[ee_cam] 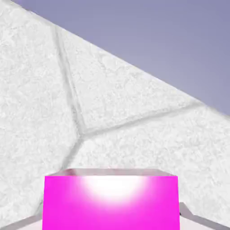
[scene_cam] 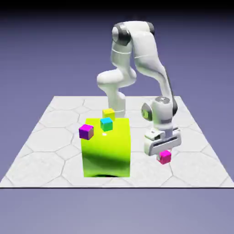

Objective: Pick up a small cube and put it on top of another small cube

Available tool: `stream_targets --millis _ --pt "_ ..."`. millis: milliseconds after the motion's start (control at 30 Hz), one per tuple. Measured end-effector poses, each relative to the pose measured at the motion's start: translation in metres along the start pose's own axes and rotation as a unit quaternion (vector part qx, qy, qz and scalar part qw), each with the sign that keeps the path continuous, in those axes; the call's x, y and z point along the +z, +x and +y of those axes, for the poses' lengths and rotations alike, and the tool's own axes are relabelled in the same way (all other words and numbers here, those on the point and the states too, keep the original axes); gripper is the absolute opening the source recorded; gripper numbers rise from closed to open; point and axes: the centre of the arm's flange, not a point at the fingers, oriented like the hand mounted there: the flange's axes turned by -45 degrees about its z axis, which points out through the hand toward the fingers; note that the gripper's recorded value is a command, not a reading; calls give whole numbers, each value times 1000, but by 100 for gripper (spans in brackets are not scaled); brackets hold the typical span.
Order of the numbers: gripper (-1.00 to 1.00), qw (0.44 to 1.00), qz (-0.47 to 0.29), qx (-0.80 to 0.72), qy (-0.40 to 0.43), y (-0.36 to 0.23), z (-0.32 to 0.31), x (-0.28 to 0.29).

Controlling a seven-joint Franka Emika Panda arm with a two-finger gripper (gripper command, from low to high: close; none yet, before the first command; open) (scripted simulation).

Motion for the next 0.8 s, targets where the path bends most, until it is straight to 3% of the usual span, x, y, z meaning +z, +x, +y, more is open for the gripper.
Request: stream_targets --millis 367,800 --pt "-100 986 -25 -164 13 -44 79 -127" --pt "-100 943 -10 -328 54 -158 135 -243"
